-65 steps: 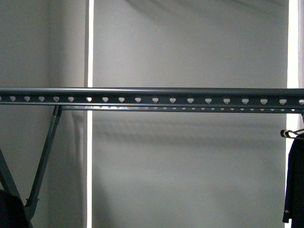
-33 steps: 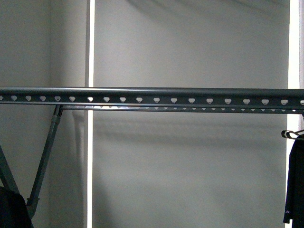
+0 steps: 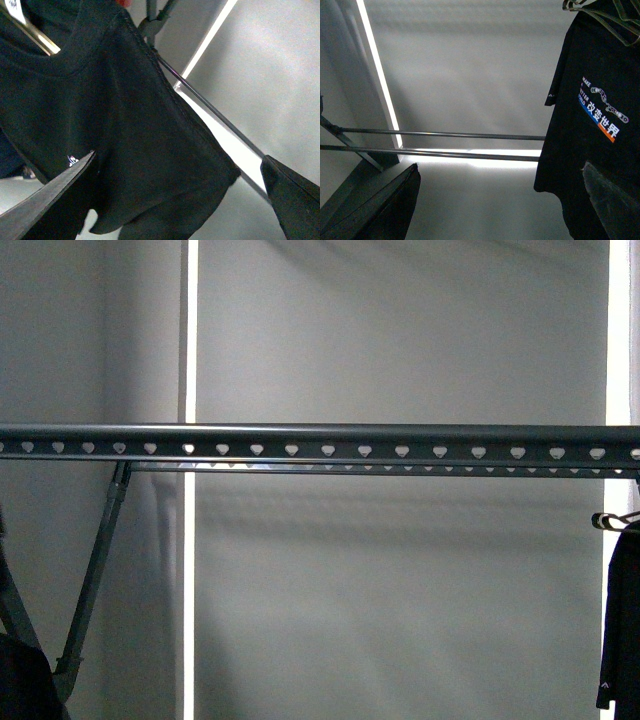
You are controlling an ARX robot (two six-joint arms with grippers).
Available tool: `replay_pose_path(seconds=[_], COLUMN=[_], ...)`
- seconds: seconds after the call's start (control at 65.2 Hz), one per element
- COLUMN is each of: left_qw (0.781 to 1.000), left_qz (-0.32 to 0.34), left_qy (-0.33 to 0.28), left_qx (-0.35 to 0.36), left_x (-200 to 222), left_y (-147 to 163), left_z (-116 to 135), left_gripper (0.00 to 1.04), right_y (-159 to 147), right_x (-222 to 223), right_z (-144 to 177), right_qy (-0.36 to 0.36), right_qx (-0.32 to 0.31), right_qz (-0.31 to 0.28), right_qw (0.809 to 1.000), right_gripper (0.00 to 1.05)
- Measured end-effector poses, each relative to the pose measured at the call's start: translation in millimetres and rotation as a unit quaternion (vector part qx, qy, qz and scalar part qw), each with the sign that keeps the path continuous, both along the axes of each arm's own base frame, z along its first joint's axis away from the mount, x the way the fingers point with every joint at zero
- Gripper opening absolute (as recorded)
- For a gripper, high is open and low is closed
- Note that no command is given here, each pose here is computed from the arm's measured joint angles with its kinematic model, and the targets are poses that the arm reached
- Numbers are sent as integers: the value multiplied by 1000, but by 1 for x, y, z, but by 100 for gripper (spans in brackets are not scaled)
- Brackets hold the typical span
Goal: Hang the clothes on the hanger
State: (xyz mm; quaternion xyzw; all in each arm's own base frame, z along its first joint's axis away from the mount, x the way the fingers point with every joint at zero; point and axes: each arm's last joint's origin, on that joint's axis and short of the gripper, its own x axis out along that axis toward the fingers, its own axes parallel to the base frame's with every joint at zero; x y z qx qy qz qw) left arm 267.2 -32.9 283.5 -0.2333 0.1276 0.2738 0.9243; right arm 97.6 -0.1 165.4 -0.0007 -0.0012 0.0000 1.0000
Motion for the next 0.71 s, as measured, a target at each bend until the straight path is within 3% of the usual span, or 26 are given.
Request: replay_pose_path(seconds=[0.245, 0.506, 0.705], left_qw=[992, 990, 989], left_qz=[80, 120, 129], left_qy=[-54, -34, -33], left_qx=[-78, -70, -58], left_x=[24, 56, 98], left_y=[1, 16, 17], left_z=[23, 3, 4], left_gripper=[98, 98, 97], right_y=[0, 0, 0], right_x=[0, 0, 0], right_z=[0, 0, 0], right_qy=[0, 0, 0], right_qx=[0, 0, 0], right_qz=[0, 0, 0], right_qw=[1000, 1000, 1000], right_gripper=[97, 97, 97])
